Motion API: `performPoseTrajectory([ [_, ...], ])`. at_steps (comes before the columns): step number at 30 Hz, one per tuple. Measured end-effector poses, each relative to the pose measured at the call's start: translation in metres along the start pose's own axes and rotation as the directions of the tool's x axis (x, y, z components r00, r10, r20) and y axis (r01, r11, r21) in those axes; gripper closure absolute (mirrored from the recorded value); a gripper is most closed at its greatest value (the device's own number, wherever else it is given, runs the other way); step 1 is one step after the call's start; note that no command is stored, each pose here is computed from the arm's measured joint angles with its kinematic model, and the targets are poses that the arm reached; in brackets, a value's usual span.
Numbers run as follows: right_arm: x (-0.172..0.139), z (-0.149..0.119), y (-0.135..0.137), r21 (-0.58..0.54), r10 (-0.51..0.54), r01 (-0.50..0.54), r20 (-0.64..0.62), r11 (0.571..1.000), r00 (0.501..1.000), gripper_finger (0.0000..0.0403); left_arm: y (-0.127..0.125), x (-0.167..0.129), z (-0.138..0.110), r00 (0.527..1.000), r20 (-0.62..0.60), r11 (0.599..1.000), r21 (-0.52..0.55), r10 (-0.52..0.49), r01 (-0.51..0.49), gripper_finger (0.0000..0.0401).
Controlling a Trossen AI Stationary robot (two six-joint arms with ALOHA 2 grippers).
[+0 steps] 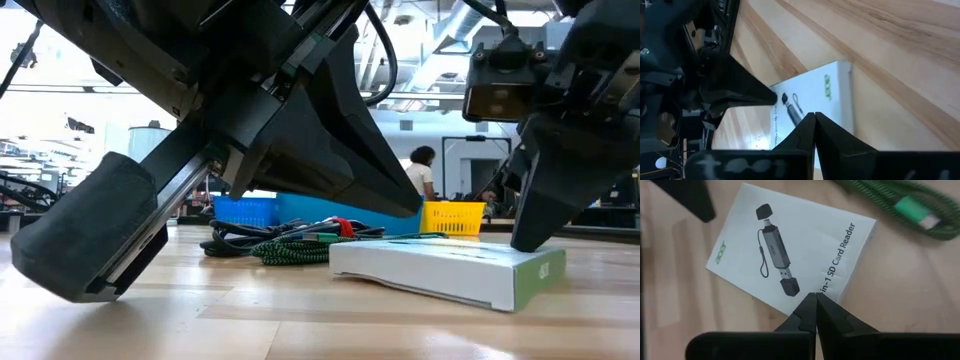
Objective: Pick and place items into bin
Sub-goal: Put the card reader box into the blue basket
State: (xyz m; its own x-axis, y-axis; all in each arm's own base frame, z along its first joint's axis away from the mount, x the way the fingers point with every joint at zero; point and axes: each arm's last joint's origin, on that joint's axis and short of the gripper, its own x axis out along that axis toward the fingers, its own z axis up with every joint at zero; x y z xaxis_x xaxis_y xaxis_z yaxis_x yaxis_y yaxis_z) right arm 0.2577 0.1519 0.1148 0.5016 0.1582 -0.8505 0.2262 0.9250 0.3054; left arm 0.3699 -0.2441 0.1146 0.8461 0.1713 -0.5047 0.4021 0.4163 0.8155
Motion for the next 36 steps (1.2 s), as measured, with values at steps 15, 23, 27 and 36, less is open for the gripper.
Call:
performPoseTrajectory([
  [15, -0.007, 0.001, 0.016, -0.009, 0.068, -0.068, 0.128, 0.998, 0.989, 0.0403, 0.0, 0.0, 0.0, 1.0, 0.001, 1.0, -0.001, 0.001, -0.001, 0.0401],
  [23, -0.006, 0.0, 0.012, -0.027, 0.025, -0.022, 0.107, 0.999, 0.994, 0.0403, 0.0, 0.0, 0.0, 1.0, 0.001, 1.0, -0.001, 0.002, -0.002, 0.0401],
  [27, -0.006, -0.001, 0.01, -0.031, 0.003, 0.0, 0.095, 1.0, 0.996, 0.0403, 0.0, 0.0, 0.0, 1.0, 0.001, 1.0, -0.001, 0.002, -0.002, 0.0401],
  [36, -0.006, -0.003, 0.008, -0.046, -0.03, 0.033, 0.069, 0.998, 0.997, 0.0403, 0.0, 0.0, 0.0, 1.0, 0.0, 1.0, -0.002, 0.002, -0.002, 0.0401],
])
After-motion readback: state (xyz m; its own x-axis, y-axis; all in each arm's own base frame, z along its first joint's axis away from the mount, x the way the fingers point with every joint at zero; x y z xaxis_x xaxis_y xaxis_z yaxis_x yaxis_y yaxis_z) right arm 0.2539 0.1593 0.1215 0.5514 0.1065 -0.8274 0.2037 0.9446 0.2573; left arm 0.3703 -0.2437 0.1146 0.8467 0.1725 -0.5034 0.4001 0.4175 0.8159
